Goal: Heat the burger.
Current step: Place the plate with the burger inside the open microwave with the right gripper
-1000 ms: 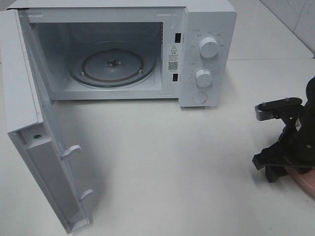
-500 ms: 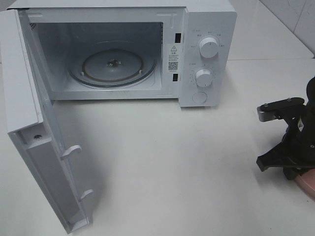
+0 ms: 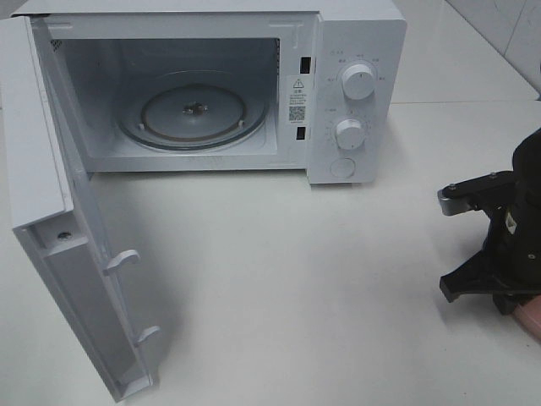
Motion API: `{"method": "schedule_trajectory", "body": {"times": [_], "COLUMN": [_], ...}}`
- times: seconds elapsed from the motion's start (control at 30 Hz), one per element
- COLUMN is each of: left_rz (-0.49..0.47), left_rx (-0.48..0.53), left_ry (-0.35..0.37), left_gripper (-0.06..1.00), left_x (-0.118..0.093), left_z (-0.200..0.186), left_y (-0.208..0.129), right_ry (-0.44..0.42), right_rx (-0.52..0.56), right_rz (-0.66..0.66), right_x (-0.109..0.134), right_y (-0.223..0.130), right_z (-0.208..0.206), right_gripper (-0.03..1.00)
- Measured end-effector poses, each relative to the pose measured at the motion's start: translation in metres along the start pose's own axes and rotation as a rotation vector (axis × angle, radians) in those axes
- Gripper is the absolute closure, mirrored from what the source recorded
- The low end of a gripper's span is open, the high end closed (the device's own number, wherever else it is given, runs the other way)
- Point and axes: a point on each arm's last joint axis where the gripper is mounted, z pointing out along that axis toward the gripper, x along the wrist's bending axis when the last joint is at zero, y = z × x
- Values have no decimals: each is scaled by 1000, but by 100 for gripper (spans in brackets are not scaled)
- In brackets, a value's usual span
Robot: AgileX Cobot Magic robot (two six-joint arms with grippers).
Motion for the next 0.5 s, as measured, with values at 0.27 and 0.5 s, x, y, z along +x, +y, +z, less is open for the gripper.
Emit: {"method": "schedule_trajectory", "body": {"times": [0.27,0.5], "left_rz": [0,0], "left_rx": [0,0], "left_ry": [0,0], "left_gripper": [-3,-3], "left_x": [0,0], "left_z": [0,0], "left_y": [0,0], "right_ry": [-111,-154], "right_rx": [-20,-39], "right_rz": [33,70], "right_x": [7,7], "right_y": [-3,-7], "right_z": [-11,-26], "right_gripper": [95,95]}}
